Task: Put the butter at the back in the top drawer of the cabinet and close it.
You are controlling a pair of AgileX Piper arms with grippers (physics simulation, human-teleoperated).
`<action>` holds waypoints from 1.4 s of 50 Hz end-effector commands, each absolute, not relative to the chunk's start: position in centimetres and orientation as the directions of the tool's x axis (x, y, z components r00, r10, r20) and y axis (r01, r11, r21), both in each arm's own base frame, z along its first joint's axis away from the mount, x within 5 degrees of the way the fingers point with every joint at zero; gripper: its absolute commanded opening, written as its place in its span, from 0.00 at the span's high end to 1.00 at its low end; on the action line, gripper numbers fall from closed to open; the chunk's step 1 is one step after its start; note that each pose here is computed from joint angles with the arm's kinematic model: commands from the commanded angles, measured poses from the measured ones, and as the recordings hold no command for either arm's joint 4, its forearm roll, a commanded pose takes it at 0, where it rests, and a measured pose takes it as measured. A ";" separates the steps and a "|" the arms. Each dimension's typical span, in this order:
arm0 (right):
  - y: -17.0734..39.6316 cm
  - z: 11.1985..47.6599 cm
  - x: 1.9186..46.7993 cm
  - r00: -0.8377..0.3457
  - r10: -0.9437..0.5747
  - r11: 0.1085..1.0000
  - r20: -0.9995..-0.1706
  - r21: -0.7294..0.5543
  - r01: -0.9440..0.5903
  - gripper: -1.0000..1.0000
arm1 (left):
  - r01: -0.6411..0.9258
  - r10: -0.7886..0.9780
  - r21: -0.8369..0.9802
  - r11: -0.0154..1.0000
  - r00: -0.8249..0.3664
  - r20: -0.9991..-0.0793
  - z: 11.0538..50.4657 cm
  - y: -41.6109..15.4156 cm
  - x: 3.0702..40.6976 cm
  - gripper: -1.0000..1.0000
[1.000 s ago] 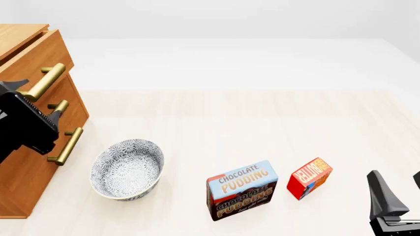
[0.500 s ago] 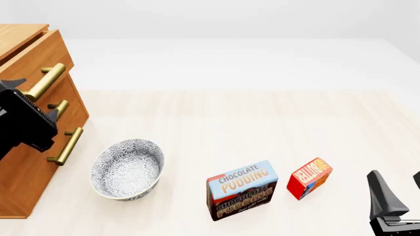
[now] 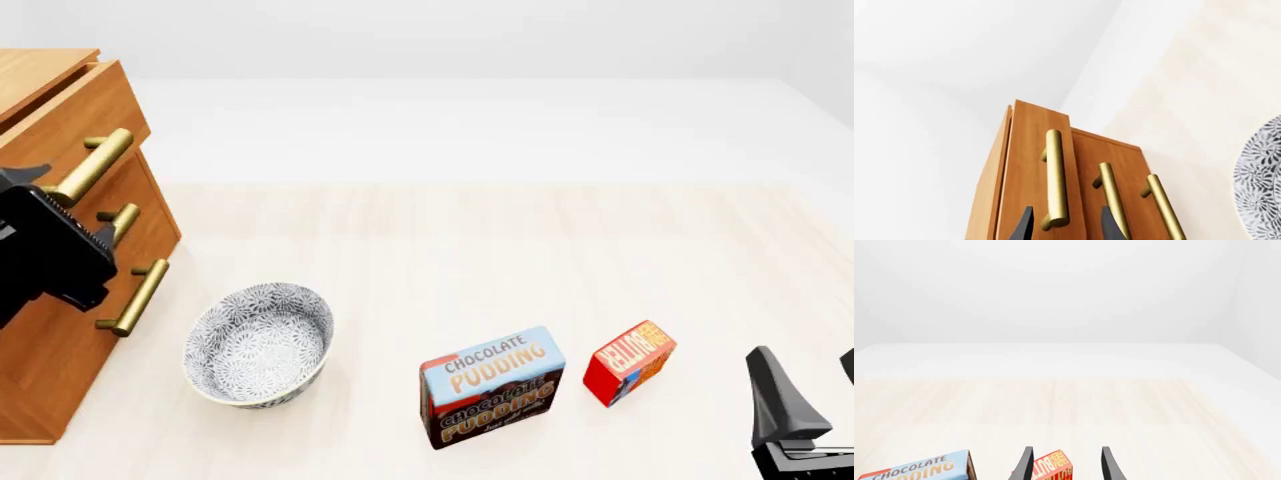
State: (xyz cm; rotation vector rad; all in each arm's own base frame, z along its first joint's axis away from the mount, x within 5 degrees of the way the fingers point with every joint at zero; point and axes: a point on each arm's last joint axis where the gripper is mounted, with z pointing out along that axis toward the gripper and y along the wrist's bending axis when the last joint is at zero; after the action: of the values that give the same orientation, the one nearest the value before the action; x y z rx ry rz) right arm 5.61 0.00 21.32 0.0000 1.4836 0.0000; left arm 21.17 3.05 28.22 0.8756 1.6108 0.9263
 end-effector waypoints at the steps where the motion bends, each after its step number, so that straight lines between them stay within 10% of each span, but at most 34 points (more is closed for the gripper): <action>1: 0.0 21.3 5.6 0.087 0.000 1.000 -0.996 0.000 0.000 0.00 | 0.089 0.887 0.894 0.438 -0.205 -0.414 28.0 3.2 21.2 0.00; 13: 0.0 21.3 5.6 0.087 0.000 1.000 -0.996 0.000 0.000 0.00 | 0.086 0.889 0.896 0.435 -0.200 -0.412 28.1 3.1 21.3 0.00; 14: 0.0 21.3 5.6 0.087 0.000 1.000 -0.996 0.000 0.000 0.00 | 0.086 0.887 0.895 0.438 -0.204 -0.414 28.1 3.2 21.4 1.00; 70: 0.0 21.3 5.6 0.087 0.000 1.000 -0.996 0.000 0.000 0.00 | 0.140 0.893 0.884 0.446 -0.126 -0.431 27.5 1.2 22.0 1.00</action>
State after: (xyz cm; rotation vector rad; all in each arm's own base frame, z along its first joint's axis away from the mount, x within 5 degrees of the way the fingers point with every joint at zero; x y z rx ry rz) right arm 5.61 0.00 21.32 0.0000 1.4836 0.0000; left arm 21.21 1.86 28.65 0.9094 1.5514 0.8981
